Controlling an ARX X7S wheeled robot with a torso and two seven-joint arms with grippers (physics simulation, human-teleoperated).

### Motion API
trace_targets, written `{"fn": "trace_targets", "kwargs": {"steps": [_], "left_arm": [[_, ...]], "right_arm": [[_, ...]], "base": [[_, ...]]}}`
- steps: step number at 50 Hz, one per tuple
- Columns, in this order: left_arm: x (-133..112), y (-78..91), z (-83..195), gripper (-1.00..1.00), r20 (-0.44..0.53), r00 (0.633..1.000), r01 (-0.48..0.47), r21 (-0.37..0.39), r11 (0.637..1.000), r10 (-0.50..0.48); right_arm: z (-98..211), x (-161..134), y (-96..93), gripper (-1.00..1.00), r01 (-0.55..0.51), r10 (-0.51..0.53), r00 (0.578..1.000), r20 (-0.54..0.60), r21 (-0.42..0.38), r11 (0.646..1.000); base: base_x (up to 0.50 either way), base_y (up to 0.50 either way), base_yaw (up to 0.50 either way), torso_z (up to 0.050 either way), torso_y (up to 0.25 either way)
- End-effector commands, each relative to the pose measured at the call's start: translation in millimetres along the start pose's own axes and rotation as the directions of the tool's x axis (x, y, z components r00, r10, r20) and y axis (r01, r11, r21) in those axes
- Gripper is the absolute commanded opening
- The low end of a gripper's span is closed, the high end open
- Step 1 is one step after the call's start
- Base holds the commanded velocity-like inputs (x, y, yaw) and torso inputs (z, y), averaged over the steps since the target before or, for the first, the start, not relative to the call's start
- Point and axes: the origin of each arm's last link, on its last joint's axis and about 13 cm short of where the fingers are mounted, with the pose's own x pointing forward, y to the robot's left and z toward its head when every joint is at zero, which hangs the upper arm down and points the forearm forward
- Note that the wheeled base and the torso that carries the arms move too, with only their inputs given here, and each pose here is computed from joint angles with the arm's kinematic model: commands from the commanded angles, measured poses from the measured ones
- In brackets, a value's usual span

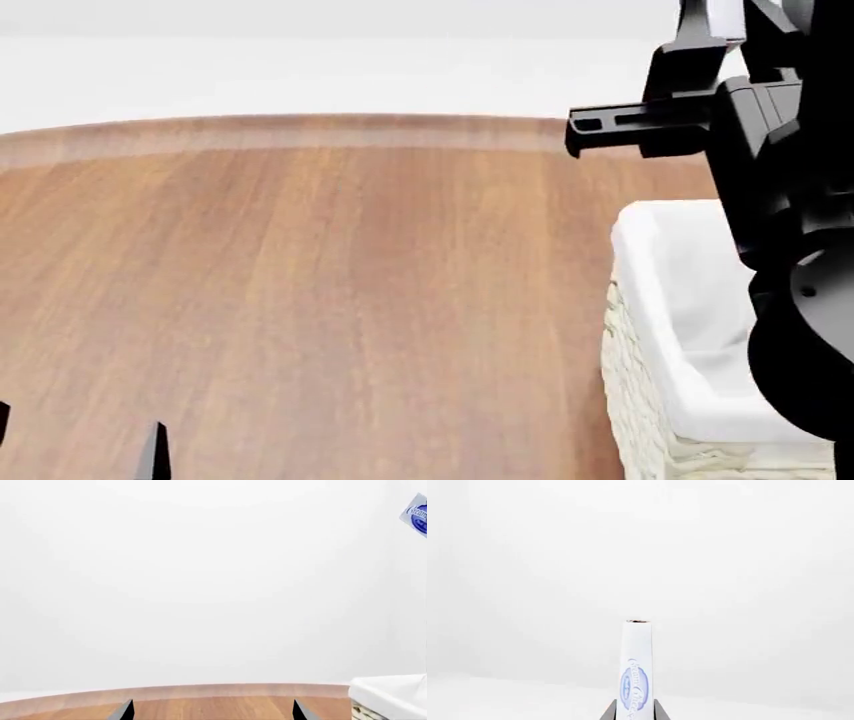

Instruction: Pick up the cream cheese box, and put it in the basket.

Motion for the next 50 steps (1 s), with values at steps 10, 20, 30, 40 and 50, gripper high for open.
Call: {"fn": "trace_targets", "kwargs": {"steps": [10,20,30,40,50], "left_arm": [[2.3,0.9,-1.1,1.00,-0.001,1.000,-0.005,0.000,1.000,0.005],[1.4,0.8,0.2,1.00,-0.001,1.000,-0.006,0.000,1.000,0.006],[1.3,1.2,1.2,1.00,0.000,1.000,-0.006,-0.001,1.000,0.006],[0.7,0.4,2.0,1.00,0.000,1.000,-0.001,-0.004,1.000,0.001],[0.1,0.0,2.0,1.00,0.001,1.000,0.001,-0.003,1.000,-0.001]], "right_arm": [[-52.3,9.9,-67.6,-1.00,0.188,-0.197,0.949,-0.246,-0.061,0.980],[-67.7,16.4,-78.8,-1.00,0.178,-0.197,0.906,-0.374,-0.084,0.980],[-59.2,24.6,-82.8,-1.00,0.040,-0.063,0.819,-0.571,-0.052,0.998],[-34.3,33.1,-93.9,-1.00,0.045,-0.077,0.692,-0.718,-0.064,0.997],[-23.1,33.0,-97.4,-1.00,0.012,-0.055,0.631,-0.774,-0.062,0.998]], "base": [[0.00,0.00,0.00,0.000,0.002],[0.00,0.00,0.00,0.000,0.000],[0.00,0.00,0.00,0.000,0.001],[0.00,0.00,0.00,0.000,0.001],[0.00,0.00,0.00,0.000,0.000]]}}
